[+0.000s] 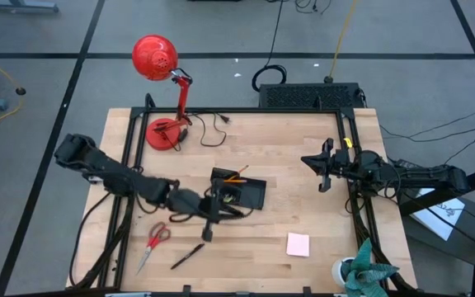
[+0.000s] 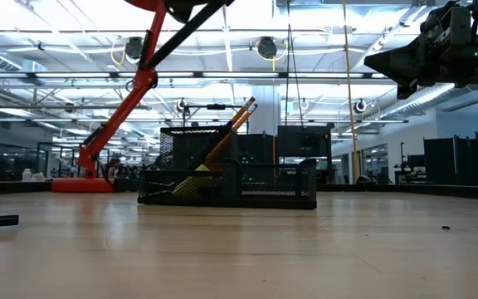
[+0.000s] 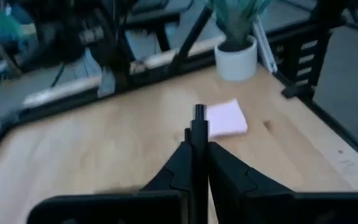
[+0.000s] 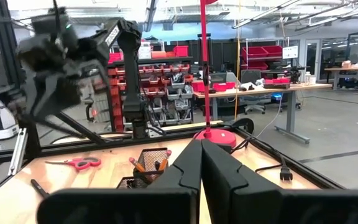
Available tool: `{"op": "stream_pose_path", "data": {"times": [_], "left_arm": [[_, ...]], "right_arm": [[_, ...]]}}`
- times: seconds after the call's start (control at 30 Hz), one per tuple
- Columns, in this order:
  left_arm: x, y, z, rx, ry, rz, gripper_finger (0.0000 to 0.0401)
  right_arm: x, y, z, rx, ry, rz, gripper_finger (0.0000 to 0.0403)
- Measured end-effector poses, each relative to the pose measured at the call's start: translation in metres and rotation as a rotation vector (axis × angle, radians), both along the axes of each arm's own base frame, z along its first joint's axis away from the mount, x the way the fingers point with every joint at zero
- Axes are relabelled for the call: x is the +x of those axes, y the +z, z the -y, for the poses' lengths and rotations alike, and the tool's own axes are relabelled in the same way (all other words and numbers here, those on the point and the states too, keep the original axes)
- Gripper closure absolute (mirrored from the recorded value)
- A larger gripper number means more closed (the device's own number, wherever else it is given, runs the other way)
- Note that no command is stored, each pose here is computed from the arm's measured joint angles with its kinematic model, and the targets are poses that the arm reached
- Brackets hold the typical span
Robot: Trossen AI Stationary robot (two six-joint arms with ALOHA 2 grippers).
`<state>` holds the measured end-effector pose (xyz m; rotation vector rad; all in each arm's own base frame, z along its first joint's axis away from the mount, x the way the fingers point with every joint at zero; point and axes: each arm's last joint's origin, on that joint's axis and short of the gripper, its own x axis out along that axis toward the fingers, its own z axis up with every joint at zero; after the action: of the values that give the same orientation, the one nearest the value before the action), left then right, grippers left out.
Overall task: Pick and place office supplies into organizer
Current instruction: Put the left pen into the top left section of the desk organizer
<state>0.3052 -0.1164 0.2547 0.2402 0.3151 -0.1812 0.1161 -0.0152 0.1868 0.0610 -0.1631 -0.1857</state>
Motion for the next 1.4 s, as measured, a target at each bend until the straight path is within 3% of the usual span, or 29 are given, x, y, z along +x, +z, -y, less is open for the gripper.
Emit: {"op": "stream_pose_path", "data": {"times": [0.17,0.43,0.63,0.93,1.03,1.13,1.4], "left_arm": [[0.001,0.021,-0.03,-0.009,-0.092,0.076,0.0374],[0.011,0.029,-0.07,-0.096,-0.157,0.139,0.0375],[0.018,0.02,-0.083,-0.113,-0.232,0.125,0.0375],[0.016,0.003,-0.112,-0.045,-0.298,0.158,0.0375],[0.009,-0.012,-0.134,-0.104,-0.303,0.169,0.0375],[0.0,-0.017,-0.15,-0.141,-0.281,0.273,0.0375],[-0.016,-0.048,-0.16,-0.198,-0.243,0.348,0.0375]], "right_arm": [[0.0,0.0,0.0,-0.005,-0.001,-0.001,0.0399],[0.0,0.0,0.0,-0.023,-0.003,-0.005,0.0399],[0.0,0.0,0.0,-0.033,-0.005,-0.007,0.0399],[0.0,0.0,0.0,-0.033,-0.005,-0.007,0.0399],[0.0,-0.001,0.0,-0.032,-0.005,-0.012,0.0399],[0.0,-0.001,0.0,-0.044,-0.007,-0.018,0.0399],[0.0,0.0,0.0,-0.065,-0.014,-0.014,0.0399]]}}
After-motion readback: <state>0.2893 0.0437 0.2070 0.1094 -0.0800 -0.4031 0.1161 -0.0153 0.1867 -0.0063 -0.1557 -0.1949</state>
